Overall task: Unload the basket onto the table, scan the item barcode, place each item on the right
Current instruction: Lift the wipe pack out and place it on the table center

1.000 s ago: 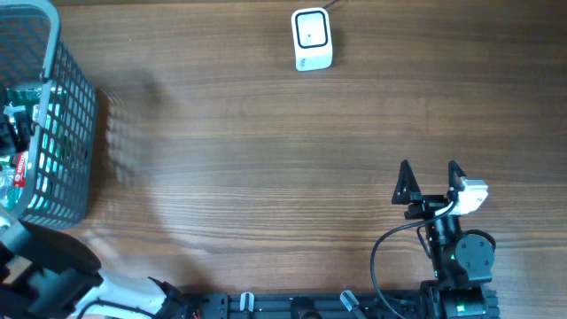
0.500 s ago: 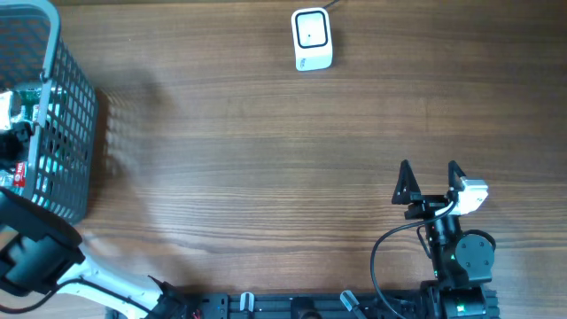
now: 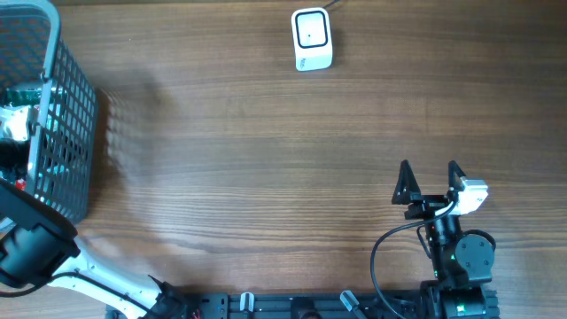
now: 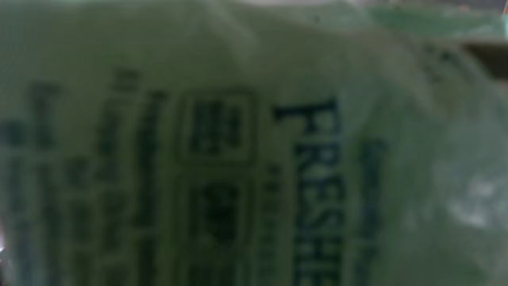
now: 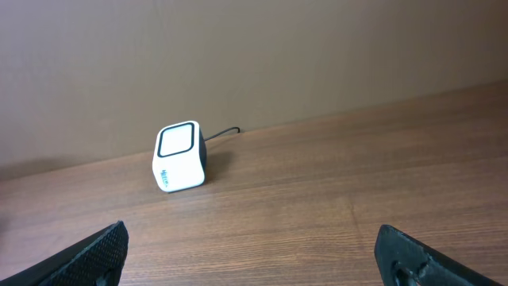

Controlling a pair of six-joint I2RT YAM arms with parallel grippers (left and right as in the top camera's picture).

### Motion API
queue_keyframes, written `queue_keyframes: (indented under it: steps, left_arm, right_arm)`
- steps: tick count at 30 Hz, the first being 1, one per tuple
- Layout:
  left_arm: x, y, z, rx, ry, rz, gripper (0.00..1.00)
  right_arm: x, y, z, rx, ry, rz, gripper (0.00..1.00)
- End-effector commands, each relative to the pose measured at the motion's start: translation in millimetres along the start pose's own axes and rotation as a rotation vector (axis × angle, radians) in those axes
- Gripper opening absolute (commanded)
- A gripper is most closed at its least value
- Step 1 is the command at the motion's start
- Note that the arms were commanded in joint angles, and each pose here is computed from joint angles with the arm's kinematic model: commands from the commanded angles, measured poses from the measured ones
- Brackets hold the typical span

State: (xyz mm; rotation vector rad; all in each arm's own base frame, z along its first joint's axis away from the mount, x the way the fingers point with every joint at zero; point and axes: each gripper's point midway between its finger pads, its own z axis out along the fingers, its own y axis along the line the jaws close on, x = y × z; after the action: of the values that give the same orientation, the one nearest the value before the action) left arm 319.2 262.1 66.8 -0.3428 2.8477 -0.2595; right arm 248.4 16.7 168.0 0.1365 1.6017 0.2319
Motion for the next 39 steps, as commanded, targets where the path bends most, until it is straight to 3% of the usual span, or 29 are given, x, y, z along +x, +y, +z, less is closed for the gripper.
queue_keyframes:
  steps: [1, 13, 18, 20, 23, 32, 35, 39]
  left_arm:
    - [1, -5, 8, 0.027, 0.002, 0.013, 1.00]
    - [-42, -12, -25, 0.046, -0.172, 0.047, 1.00]
    - [-40, -15, -30, 0.050, -0.172, 0.046, 1.00]
    - [-39, -15, -29, 0.051, -0.170, 0.045, 0.93]
    - [-38, -15, -25, 0.055, -0.163, 0.042, 0.75]
    - [-30, -12, -5, 0.077, -0.127, 0.026, 0.73]
    - [-33, -10, -4, 0.070, -0.139, 0.031, 0.56]
    - [-32, -9, -4, 0.063, -0.134, 0.030, 0.57]
  right_arm:
    - [-2, -2, 0, 0.013, -0.009, 0.004, 0.99]
    - [-2, -2, 0, 0.013, -0.009, 0.004, 1.00]
    - [-2, -2, 0, 0.013, -0.009, 0.004, 1.00]
    - [-2, -2, 0, 0.013, -0.009, 0.004, 1.00]
    - [-2, -2, 0, 0.013, -0.009, 0.004, 1.00]
    - [-2, -2, 0, 0.013, -0.009, 0.004, 1.00]
    - [-2, -2, 0, 0.013, -0.010, 0.004, 1.00]
    - [-2, -2, 0, 0.013, -0.009, 0.004, 1.00]
